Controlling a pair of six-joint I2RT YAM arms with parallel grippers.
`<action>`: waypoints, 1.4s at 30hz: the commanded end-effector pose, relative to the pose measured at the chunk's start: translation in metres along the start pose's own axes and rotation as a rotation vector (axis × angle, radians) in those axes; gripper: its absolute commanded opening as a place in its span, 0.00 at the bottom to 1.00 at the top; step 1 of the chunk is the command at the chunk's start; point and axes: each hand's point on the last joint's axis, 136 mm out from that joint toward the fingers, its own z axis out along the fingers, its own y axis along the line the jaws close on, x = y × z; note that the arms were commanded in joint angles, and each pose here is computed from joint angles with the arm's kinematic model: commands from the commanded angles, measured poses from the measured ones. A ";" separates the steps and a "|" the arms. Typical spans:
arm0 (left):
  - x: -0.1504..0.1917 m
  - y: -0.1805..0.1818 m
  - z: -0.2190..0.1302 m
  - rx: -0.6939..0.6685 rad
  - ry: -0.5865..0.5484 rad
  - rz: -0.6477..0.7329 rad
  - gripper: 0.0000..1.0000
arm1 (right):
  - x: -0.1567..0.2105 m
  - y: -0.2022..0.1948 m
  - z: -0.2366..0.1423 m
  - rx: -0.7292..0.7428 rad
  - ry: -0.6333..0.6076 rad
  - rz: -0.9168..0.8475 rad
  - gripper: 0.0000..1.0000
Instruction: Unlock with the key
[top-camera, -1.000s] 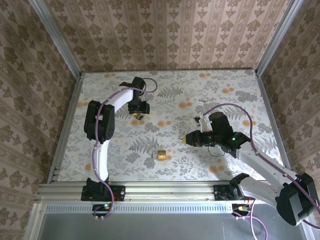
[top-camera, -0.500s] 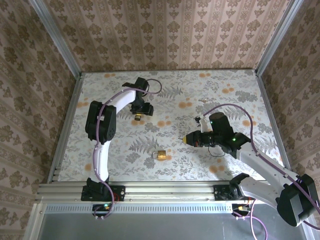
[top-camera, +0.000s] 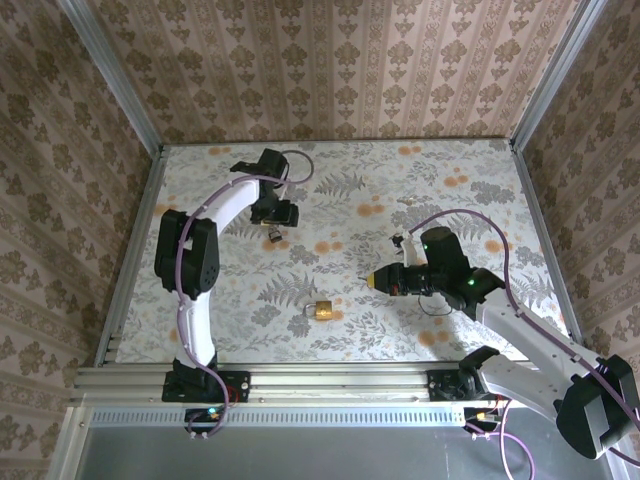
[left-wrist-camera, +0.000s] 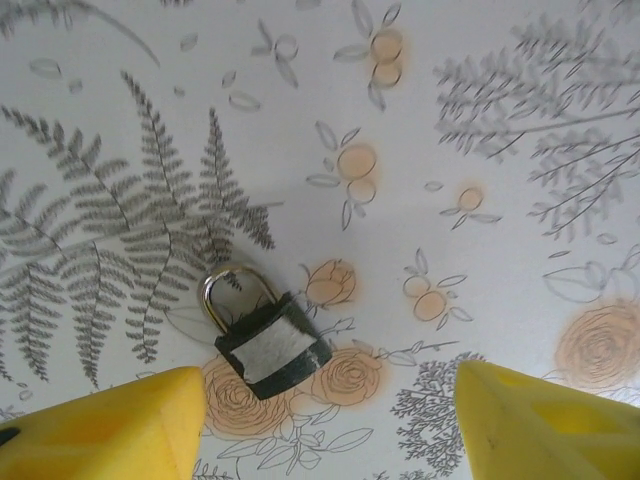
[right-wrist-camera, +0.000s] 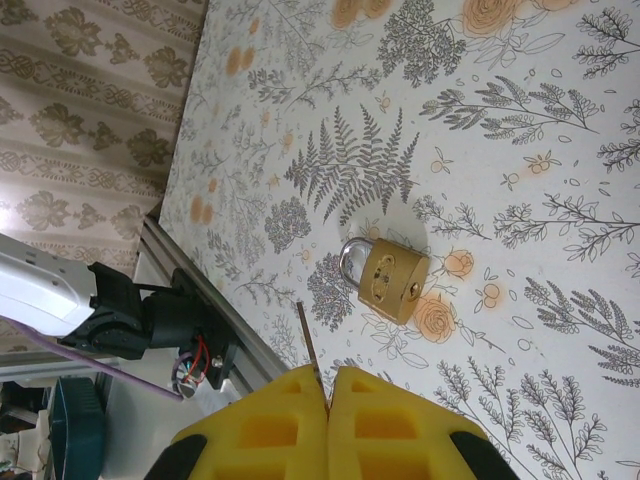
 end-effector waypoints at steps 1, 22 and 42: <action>0.015 0.011 -0.004 -0.003 0.025 -0.071 0.67 | 0.003 -0.004 -0.002 0.014 0.001 -0.010 0.00; 0.015 0.002 0.009 0.001 0.040 -0.084 0.63 | 0.007 -0.008 0.001 0.013 0.008 -0.006 0.00; 0.017 0.003 0.031 -0.048 0.100 -0.068 0.61 | 0.012 -0.010 -0.002 0.017 0.005 -0.010 0.00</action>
